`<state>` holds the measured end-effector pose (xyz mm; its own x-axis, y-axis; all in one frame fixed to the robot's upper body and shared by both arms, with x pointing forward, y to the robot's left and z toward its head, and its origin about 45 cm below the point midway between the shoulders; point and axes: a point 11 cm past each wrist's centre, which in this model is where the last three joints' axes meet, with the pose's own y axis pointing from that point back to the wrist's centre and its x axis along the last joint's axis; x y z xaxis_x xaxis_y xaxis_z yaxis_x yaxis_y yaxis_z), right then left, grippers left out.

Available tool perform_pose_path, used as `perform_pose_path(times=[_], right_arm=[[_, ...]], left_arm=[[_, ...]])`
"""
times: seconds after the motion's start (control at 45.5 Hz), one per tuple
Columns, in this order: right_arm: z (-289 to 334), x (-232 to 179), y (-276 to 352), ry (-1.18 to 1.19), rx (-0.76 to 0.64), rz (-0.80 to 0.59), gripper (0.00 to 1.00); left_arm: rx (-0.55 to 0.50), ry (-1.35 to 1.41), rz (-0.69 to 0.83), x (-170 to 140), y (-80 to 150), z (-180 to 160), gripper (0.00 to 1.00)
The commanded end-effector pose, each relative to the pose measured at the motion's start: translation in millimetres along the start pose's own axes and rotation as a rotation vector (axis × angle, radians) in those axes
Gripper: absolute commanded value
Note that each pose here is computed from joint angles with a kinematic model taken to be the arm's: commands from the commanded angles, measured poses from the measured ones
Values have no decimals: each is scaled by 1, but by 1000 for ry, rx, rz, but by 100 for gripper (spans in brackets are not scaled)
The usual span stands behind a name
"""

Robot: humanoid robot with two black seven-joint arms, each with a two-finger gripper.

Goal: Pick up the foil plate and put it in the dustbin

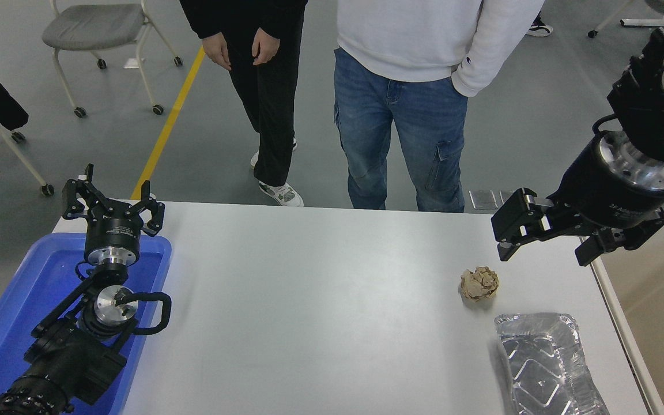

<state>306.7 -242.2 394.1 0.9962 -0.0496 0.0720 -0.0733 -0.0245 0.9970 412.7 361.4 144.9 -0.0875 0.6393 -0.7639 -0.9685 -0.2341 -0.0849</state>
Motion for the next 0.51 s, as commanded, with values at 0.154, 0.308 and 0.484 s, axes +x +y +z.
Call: perform_pose_path(times=[0.154, 0.308, 0.484], right_arm=[[1, 0, -1, 8, -1, -3, 100], [7, -1, -4, 10, -2, -13, 100], [10, 5, -8, 12, -9, -7, 100]], left_arm=[[-1, 0, 0, 0, 0, 0, 99], [-1, -2, -1, 0, 0, 1, 99], [0, -1, -1, 0, 0, 0, 99]])
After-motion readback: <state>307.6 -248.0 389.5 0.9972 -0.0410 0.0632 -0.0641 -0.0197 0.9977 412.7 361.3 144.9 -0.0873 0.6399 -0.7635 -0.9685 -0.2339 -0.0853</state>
